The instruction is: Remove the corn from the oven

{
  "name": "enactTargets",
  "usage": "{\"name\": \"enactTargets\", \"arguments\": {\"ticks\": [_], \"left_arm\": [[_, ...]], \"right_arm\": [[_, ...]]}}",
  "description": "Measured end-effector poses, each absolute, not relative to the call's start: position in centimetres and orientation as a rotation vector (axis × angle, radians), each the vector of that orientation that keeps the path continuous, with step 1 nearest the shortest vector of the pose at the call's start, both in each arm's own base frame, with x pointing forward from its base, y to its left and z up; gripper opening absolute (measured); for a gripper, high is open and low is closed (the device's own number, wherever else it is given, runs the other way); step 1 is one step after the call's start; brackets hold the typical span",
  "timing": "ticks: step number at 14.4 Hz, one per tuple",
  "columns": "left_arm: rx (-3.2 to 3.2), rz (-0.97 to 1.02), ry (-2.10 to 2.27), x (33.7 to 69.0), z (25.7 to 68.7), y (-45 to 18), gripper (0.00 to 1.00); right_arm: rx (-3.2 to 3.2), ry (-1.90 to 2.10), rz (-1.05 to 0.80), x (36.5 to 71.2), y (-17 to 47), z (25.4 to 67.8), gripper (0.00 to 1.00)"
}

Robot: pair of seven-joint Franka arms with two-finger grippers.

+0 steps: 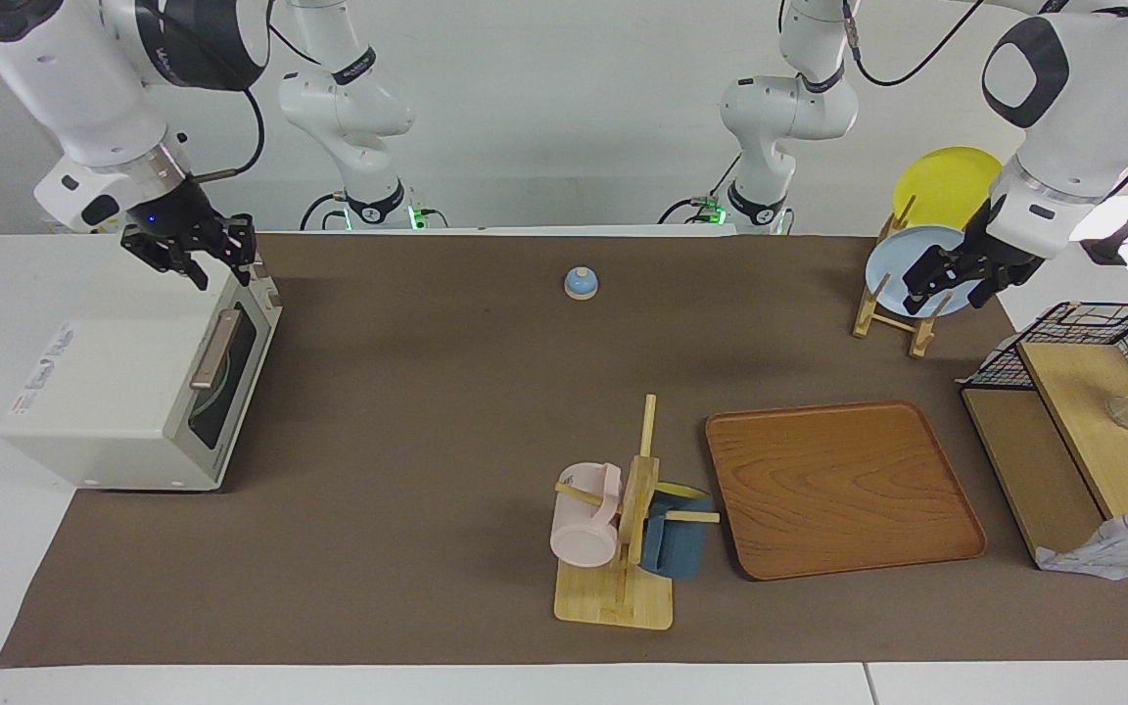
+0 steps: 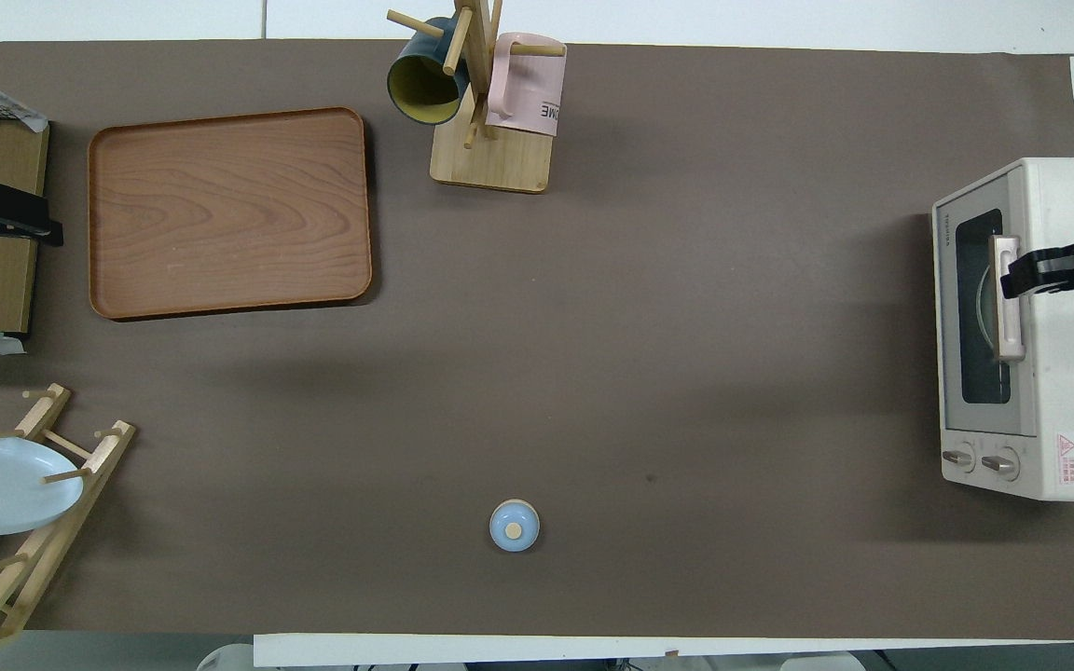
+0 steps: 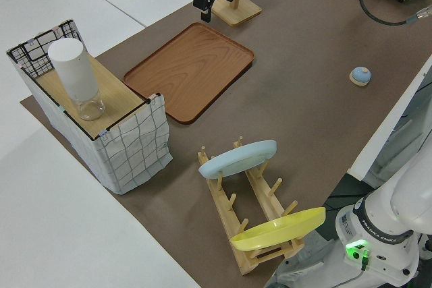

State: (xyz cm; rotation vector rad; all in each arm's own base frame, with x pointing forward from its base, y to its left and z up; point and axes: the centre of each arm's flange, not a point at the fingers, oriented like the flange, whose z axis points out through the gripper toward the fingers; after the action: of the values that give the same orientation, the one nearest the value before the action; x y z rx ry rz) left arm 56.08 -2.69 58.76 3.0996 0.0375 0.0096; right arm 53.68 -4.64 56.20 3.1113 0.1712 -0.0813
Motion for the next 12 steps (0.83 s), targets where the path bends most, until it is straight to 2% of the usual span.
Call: {"name": "enactTargets", "arguments": {"ticks": [3,4,7,12], "left_arm": [[3.1,0.01,0.038,56.1,58.8,-2.7,1.0],[3.1,0.01,0.038,56.1,58.8,-2.7,1.0],[3.1,0.01,0.038,56.1,58.8,-2.7,1.0],[3.1,0.01,0.038,56.1,58.8,-2.7,1.0]], "right_arm": [[3.036,0.189,-0.123,53.9,-5.8,51.2,0.06],[3.028,0.18,-0.13,53.9,-6.5,49.9,0.01],[3.023,0.147,-0.162,53.6,-8.4,47.5,0.01],[3.018,0.176,-0.158,53.7,-6.5,46.8,0.01]]}}
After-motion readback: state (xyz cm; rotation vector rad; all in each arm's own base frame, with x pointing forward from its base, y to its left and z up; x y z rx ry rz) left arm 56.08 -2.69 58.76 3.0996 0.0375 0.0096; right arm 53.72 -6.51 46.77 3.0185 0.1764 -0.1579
